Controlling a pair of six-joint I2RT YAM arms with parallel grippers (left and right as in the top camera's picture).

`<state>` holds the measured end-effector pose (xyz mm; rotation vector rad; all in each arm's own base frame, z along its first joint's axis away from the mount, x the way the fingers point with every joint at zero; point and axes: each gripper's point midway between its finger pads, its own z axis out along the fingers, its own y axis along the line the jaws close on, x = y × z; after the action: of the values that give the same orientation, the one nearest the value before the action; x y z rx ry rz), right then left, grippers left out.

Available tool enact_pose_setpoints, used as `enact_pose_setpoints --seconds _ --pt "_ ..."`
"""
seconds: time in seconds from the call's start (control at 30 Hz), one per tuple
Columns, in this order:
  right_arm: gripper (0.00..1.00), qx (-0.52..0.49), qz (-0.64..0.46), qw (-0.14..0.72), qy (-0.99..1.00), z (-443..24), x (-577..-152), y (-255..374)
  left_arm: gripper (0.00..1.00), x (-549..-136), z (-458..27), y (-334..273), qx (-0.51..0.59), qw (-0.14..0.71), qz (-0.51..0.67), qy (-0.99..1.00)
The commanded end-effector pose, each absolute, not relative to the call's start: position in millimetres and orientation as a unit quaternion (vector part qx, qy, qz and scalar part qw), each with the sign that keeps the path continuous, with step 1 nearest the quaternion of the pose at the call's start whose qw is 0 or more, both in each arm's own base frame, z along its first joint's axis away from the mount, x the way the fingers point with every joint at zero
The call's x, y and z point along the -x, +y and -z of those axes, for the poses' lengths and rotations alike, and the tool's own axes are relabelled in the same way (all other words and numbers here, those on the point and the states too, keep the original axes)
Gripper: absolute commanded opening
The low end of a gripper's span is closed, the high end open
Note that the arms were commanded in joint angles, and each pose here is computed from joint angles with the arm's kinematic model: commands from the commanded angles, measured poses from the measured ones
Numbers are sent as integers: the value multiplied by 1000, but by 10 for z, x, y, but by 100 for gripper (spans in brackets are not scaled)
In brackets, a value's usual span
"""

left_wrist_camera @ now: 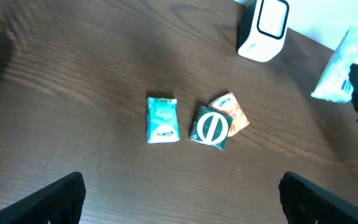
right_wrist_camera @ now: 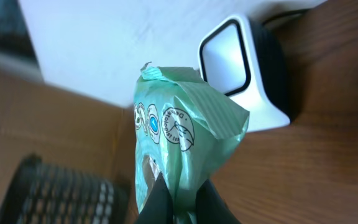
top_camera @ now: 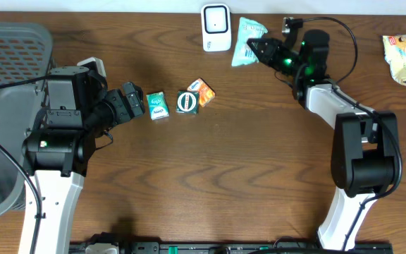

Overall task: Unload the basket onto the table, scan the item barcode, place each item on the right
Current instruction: 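Hold the teal-green pack up against the white scanner, then carry the pack to the top right corner and release it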

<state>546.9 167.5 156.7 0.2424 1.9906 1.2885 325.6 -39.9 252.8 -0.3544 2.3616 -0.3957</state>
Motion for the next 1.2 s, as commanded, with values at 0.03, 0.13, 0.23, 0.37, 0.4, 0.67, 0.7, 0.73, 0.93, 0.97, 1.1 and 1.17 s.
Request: enact_pose_setpoints --seconds 0.03,0.13,0.23,0.37,0.4,0.67,0.7,0.73,0.93,0.97,1.1,1.17 --pt "1 -132 -499 404 755 -1919 -5748 1853 98 -3273 -2592 -378 131 362 148 911" --pt "1 -125 -498 411 753 -2024 -5922 2014 98 -3273 -2592 -378 131 362 148 911" --pt "1 -131 -492 403 760 -1968 -6139 2113 98 -3273 -2592 -378 131 362 148 911" --pt "1 -103 -516 376 762 -1819 -6360 2314 98 -3273 -2592 -378 131 362 148 911" --pt "1 -91 -526 367 762 -1763 -6398 2383 98 -3273 -2592 -378 131 362 148 911" --pt "1 -48 -560 309 767 -1431 -6460 2629 98 -3273 -2592 -378 131 362 148 911" --pt "1 -47 -558 309 769 -1410 -6458 2626 98 -3273 -2592 -378 131 362 148 911" --pt "1 -43 -555 311 771 -1397 -6455 2625 98 -3273 -2592 -378 131 362 148 911" --pt "1 -23 -549 324 770 -1425 -6464 2584 98 -3273 -2592 -378 131 362 148 911" --pt "1 -10 -549 330 768 -1459 -6463 2562 98 -3273 -2592 -378 131 362 148 911" --pt "1 26 -559 345 754 -1719 -6475 2362 98 -3273 -2592 -378 131 362 148 911" --pt "1 13 -551 351 757 -1860 -6517 2097 98 -3273 -2592 -378 131 362 148 911"
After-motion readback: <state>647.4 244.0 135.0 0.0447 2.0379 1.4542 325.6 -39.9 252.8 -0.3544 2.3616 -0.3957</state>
